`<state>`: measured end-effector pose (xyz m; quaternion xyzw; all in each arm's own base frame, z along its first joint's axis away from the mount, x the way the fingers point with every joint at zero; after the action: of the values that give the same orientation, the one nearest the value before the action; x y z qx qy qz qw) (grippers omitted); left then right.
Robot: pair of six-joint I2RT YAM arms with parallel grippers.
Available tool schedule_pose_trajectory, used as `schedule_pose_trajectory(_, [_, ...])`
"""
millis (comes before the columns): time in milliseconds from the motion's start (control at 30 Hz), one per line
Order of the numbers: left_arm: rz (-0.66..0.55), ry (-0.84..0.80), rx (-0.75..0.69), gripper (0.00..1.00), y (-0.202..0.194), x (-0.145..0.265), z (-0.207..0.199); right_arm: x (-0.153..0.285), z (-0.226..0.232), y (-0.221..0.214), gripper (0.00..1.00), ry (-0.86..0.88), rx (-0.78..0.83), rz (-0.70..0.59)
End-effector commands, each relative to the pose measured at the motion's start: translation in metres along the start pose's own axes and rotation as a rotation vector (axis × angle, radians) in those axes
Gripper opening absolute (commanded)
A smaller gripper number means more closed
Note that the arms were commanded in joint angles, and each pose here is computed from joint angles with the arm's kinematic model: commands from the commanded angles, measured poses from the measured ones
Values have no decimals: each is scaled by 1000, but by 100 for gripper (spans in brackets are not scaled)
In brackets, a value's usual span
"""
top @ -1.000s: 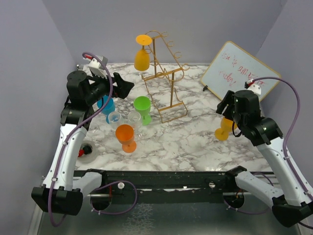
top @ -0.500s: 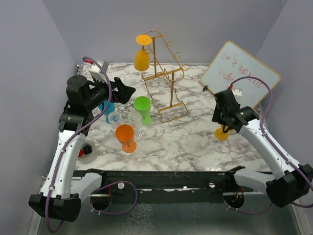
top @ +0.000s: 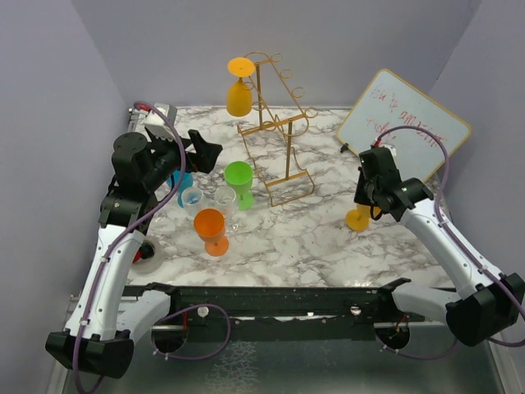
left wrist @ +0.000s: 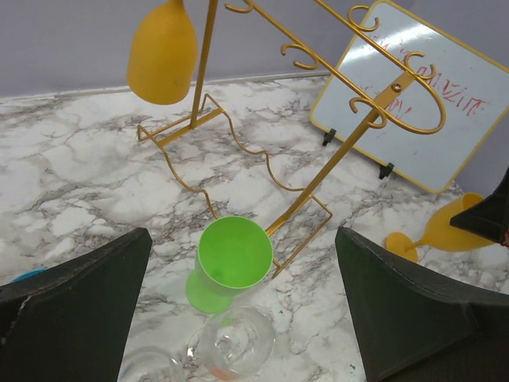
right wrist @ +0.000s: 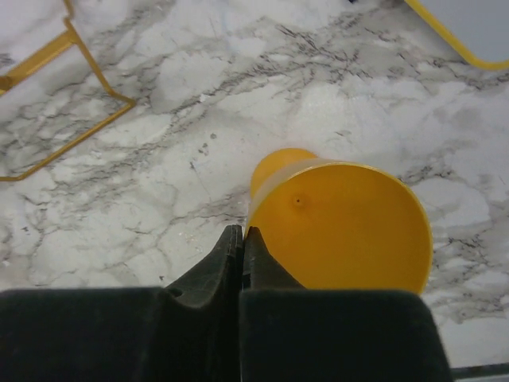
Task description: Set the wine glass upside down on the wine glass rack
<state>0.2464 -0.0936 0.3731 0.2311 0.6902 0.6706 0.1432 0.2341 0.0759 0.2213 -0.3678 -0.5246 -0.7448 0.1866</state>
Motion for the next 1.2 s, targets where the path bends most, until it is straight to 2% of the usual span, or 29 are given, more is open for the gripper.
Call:
schedule_pose_trajectory(0, [-20,38,18,99,7,-1,2,23,19,18,1,217,-22,-93])
schedule_pose_trajectory(100, [-23,-16,45,99,15,2,-6,40,25,31,0,311,-67,-173])
schedule_pose_trajectory(233, [-45,-164,74,99,30,8,-26,62,29,50,1,403,-160,-312])
schedule_pose_trajectory(500, [-93,-249,135,99,53,14,-41,110,33,81,1,628,-355,-549])
schedule_pose_trajectory(733, [-168,-451,358,99,62,2,-64,157,23,89,1,896,-550,-738])
schedule_pose_trajectory(867, [-200,-536,440,99,70,-16,-73,173,20,89,1,1015,-551,-822])
schedule_pose_trajectory(1033, [-243,-591,459,99,88,-31,-89,193,15,93,0,1102,-536,-927])
schedule_pose_trajectory(1167, [-289,-645,469,99,104,-35,-116,209,19,92,1,1222,-509,-940])
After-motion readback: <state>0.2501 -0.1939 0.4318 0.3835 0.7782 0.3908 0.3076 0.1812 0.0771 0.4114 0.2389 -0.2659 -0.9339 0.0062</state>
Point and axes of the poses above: each gripper's point midway between its finger pads, its own x axis back along the fingers, its own z axis along the line the jaws close on, y = z × x, the point moved 7 cm from there along x, back along the fingers, and after that the axes turned 14 degrees about -x, right-handed, at the moved point
